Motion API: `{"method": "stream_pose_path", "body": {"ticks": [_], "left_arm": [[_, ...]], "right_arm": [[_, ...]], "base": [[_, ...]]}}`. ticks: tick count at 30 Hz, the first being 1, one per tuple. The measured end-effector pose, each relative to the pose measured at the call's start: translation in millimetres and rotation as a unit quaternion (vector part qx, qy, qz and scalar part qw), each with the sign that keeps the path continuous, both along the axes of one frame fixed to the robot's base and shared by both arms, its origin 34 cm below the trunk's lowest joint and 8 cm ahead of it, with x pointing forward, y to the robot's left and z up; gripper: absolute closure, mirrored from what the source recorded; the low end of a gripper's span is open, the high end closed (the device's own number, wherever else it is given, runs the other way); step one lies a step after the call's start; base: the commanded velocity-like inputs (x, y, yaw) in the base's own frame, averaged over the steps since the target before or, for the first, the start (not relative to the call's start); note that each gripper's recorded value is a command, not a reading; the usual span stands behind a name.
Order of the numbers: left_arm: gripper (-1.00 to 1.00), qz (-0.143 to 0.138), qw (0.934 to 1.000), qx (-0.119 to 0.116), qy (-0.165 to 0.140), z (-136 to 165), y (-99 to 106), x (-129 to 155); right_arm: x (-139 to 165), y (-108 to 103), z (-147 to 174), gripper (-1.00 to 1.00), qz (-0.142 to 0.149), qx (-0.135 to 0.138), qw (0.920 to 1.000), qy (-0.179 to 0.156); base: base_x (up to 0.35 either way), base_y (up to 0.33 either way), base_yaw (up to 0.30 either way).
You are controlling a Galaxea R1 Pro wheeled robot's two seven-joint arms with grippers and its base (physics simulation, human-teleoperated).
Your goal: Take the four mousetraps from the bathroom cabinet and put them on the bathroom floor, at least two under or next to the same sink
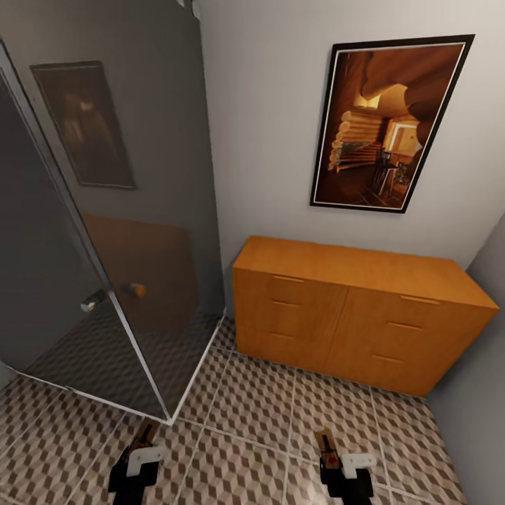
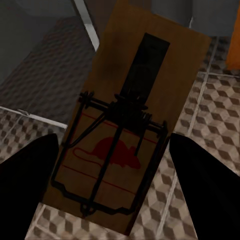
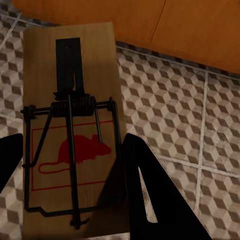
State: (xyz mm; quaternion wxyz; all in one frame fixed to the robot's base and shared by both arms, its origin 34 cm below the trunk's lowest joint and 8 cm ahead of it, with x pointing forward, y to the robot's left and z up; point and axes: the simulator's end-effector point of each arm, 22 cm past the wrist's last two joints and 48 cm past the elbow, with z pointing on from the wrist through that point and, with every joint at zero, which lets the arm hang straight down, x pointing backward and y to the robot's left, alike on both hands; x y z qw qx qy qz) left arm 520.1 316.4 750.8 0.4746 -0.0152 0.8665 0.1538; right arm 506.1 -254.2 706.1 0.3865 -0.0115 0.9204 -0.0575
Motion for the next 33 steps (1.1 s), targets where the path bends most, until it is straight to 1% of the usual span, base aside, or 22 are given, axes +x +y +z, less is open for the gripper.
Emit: {"method": "stream_pose_path", "body": {"ticks": [8, 12, 33], "left_arm": [[1.00, 0.000, 1.0000, 0.000, 0.000, 0.0, -0.1, 0.0], [1.00, 0.000, 1.0000, 0.000, 0.000, 0.2, -0.1, -0.1], [1.00, 0.000, 1.0000, 0.000, 0.000, 0.3, -0.1, -0.3]], "right_arm": [[0.0, 0.1, 0.0, 1.00, 0.000, 0.000, 1.0000, 0.000], [-0.1, 0.1, 0.2, 1.00, 0.000, 0.000, 1.0000, 0.000], [-0.3, 0.0, 0.4, 1.00, 0.000, 0.000, 1.0000, 0.000]], "base": [[-0.330, 0.000, 0.254], [-0.215, 0.000, 0.254], [-0.014, 0.000, 0.254]]}}
